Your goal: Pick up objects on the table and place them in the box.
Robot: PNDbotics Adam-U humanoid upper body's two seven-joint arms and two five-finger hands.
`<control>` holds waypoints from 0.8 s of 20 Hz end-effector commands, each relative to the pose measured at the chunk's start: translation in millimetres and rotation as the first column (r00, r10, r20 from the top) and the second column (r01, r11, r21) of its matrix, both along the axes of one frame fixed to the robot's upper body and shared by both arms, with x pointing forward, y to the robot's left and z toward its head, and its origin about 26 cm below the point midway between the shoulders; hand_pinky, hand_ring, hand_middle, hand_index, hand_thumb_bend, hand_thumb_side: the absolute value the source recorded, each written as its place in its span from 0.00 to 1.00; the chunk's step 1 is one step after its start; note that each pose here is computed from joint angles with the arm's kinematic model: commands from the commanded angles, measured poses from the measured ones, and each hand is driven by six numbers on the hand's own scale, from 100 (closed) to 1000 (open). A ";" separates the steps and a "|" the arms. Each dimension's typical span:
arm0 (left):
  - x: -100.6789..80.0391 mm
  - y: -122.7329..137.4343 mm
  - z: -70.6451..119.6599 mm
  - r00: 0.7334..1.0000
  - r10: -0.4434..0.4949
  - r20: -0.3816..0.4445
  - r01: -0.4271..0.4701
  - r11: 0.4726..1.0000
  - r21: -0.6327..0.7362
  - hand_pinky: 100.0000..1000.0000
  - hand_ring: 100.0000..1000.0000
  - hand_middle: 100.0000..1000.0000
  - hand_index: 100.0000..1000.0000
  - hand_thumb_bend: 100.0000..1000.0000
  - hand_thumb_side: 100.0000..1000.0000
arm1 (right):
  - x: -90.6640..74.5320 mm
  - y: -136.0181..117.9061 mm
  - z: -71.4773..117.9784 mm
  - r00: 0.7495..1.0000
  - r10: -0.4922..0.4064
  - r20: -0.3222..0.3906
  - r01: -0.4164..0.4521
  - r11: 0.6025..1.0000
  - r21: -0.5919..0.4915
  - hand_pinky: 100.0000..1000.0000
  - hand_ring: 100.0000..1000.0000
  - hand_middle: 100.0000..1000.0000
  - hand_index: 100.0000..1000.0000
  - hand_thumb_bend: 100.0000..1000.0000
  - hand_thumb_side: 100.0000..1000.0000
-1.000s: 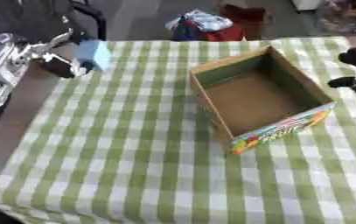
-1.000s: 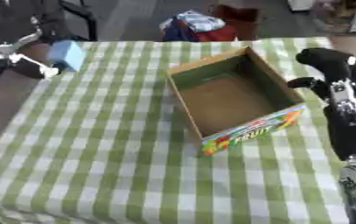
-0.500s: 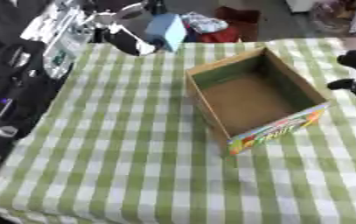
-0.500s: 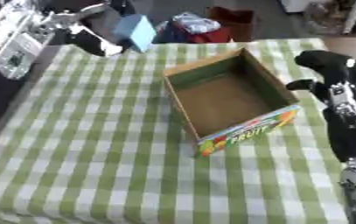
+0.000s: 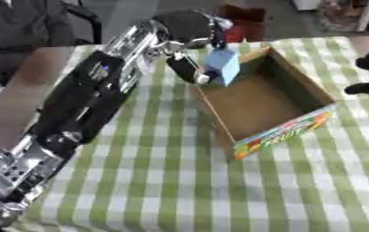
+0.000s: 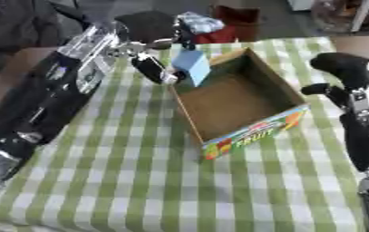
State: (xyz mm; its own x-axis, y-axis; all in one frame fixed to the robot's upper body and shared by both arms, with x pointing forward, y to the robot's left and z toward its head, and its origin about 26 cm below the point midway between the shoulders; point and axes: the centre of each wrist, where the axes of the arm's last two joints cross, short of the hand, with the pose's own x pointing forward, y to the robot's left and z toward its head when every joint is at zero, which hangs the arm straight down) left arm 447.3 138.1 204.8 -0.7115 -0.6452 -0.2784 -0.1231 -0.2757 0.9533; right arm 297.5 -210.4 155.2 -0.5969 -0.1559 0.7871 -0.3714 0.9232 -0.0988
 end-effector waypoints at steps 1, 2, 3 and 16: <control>1.5 -12.1 -3.7 0.999 -0.035 0.017 0.034 0.999 0.012 0.71 0.70 0.67 0.80 0.29 0.41 | -1.0 2.8 8.5 0.999 0.020 0.031 -0.020 1.000 0.004 0.57 0.80 0.69 0.69 0.00 0.50; 1.3 -14.2 -7.6 0.999 -0.044 0.015 0.044 0.999 0.015 0.72 0.71 0.70 0.86 0.45 0.45 | -0.9 2.8 8.6 0.999 0.020 0.032 -0.020 1.000 0.004 0.57 0.80 0.69 0.69 0.00 0.50; 0.5 -16.1 -11.3 0.998 -0.057 0.010 0.057 0.998 0.023 0.73 0.72 0.72 0.88 0.51 0.47 | -0.9 2.5 8.5 0.999 0.018 0.031 -0.019 1.000 0.005 0.57 0.80 0.69 0.69 0.00 0.50; -47.8 53.0 55.0 0.989 -0.018 0.149 0.094 0.850 -0.519 0.71 0.63 0.67 0.82 0.16 0.67 | -0.7 -2.4 7.6 0.999 -0.013 0.032 0.013 1.000 0.009 0.57 0.80 0.69 0.69 0.00 0.50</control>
